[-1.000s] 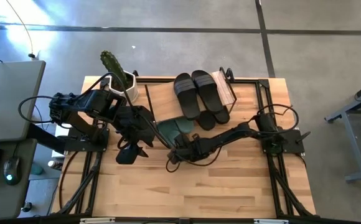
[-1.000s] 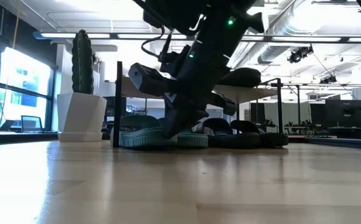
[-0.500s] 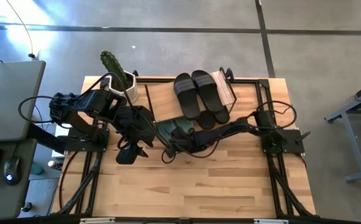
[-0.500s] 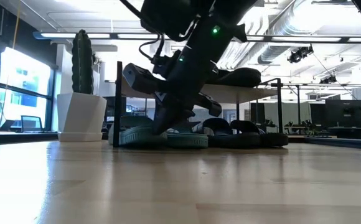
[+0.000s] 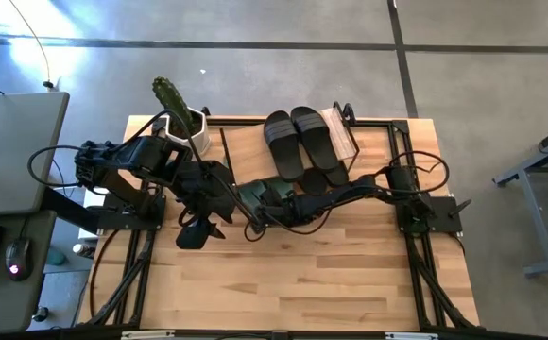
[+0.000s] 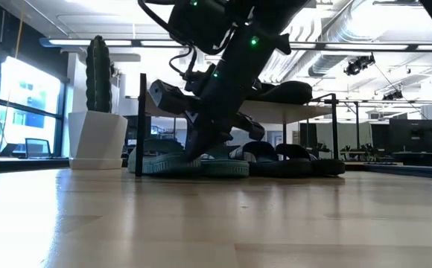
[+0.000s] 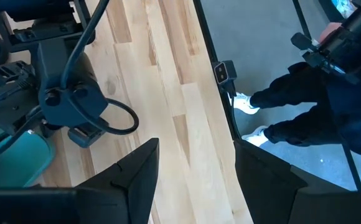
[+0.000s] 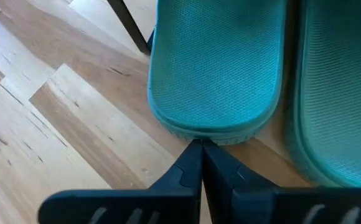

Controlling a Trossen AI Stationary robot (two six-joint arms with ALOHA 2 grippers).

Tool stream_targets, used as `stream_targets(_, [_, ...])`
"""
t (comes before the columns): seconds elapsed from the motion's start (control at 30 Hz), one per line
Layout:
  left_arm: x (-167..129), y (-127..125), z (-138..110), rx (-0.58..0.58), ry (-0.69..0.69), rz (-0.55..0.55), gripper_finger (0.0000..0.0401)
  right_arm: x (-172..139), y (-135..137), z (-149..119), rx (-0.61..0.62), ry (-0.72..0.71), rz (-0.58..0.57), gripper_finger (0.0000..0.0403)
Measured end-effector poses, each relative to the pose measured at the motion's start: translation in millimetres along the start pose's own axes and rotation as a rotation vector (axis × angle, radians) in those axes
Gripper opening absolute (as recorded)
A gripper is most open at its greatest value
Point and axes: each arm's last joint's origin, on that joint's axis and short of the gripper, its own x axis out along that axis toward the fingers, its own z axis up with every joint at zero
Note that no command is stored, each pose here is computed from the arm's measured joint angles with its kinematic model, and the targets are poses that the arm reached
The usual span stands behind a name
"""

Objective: Pick and place slides into the shelf
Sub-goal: Put the green slipper under the shelf, then adjust the slippers under the shelf

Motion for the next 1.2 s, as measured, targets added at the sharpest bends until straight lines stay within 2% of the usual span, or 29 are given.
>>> stream_targets(0.27, [0, 0, 0, 0.000, 0.000, 0.000, 0.0193, -1, 3, -4, -0.026, 0.035, 0.030, 0.0000])
stream_targets(0.6, [0, 0, 0, -0.003, 0.000, 0.000, 0.0193, -22, 17, -27, -0.124, 0.033, 0.029, 0.0000])
stream_targets(0.8, [0, 0, 0, -0.005, -0.001, 0.000, 0.0193, -79, 14, -28, -0.267, 0.017, -0.059, 0.0000])
stream_targets(0.97, [0, 0, 1, -0.016, -0.011, -0.001, 0.0193, -135, -5, -18, -0.365, 0.006, -0.131, 0.0000])
stream_targets(1.07, [0, 0, 3, -0.017, -0.034, -0.005, 0.0193, -160, -24, -15, -0.361, -0.016, -0.087, 0.0000])
stream_targets(1.2, [0, -1, 5, -0.019, -0.049, -0.007, 0.0193, -182, -59, -27, -0.274, -0.099, 0.076, 0.0000])
